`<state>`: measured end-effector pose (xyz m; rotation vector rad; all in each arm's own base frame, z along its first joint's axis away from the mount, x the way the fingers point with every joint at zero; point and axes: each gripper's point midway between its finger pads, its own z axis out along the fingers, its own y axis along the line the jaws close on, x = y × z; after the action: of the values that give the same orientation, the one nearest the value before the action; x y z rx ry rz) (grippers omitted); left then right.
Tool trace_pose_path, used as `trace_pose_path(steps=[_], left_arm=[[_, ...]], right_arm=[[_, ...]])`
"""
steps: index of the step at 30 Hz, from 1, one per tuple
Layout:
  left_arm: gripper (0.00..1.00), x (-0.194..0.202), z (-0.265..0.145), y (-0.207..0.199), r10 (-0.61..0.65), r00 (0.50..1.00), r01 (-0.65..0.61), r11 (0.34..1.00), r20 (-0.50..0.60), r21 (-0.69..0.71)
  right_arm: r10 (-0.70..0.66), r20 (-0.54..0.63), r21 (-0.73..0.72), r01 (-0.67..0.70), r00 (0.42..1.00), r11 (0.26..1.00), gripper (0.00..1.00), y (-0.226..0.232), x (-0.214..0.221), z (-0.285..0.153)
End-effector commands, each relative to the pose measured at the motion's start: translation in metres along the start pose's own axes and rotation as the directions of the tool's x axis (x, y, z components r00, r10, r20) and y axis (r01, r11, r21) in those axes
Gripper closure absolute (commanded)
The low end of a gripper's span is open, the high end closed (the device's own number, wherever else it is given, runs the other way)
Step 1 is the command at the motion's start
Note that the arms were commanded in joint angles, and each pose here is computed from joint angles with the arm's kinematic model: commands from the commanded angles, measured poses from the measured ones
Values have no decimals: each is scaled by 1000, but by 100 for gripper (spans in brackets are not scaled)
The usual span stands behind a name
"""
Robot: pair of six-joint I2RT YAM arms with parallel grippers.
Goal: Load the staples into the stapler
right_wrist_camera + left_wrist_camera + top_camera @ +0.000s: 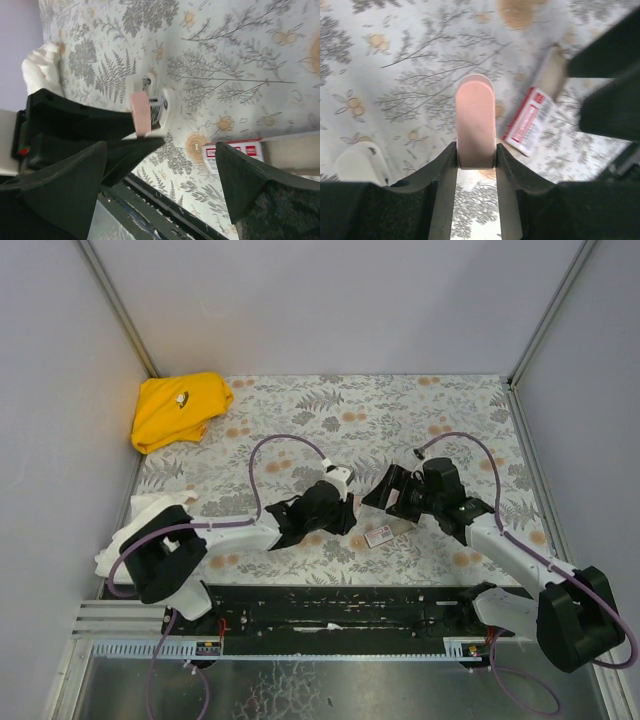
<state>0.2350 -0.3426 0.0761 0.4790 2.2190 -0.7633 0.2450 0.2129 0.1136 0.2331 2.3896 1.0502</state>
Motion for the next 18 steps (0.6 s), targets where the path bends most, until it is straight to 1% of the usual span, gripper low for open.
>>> trace_pose_path(steps=[1,6,7,8,9,10,12,14,15,18], left_arm=[[100,6,10,37,-14,999,6,974,-36,-224],[100,15,16,43,-38,998,24,966,-50,-256],[95,16,17,45,-42,998,26,964,-54,-266],[87,16,18,45,-46,997,30,962,-56,-271],[75,17,18,47,-49,997,31,960,-61,-278],[58,17,18,47,-53,997,33,959,-61,-283],[39,16,17,45,-53,997,35,961,-60,-274],[27,9,16,38,-43,998,31,970,-47,-241],[22,4,14,34,-37,999,28,975,-36,-219],[14,-19,8,32,-50,999,50,985,4,-164]], right_arm=[[-113,109,125,99,988,987,4,-7,-30,-17],[-189,138,225,155,972,962,4,-19,-40,-32],[-202,142,243,163,969,956,4,-21,-42,-34],[-216,147,260,172,965,950,4,-23,-44,-36],[-230,148,272,184,962,944,4,-25,-45,-37],[-242,147,288,192,959,938,3,-28,-46,-39],[-267,144,310,213,953,927,3,-31,-48,-40],[-290,146,325,231,946,917,1,-35,-50,-39],[-303,151,325,242,941,914,1,-35,-53,-38],[-340,164,319,276,926,907,1,-40,-67,-34]])
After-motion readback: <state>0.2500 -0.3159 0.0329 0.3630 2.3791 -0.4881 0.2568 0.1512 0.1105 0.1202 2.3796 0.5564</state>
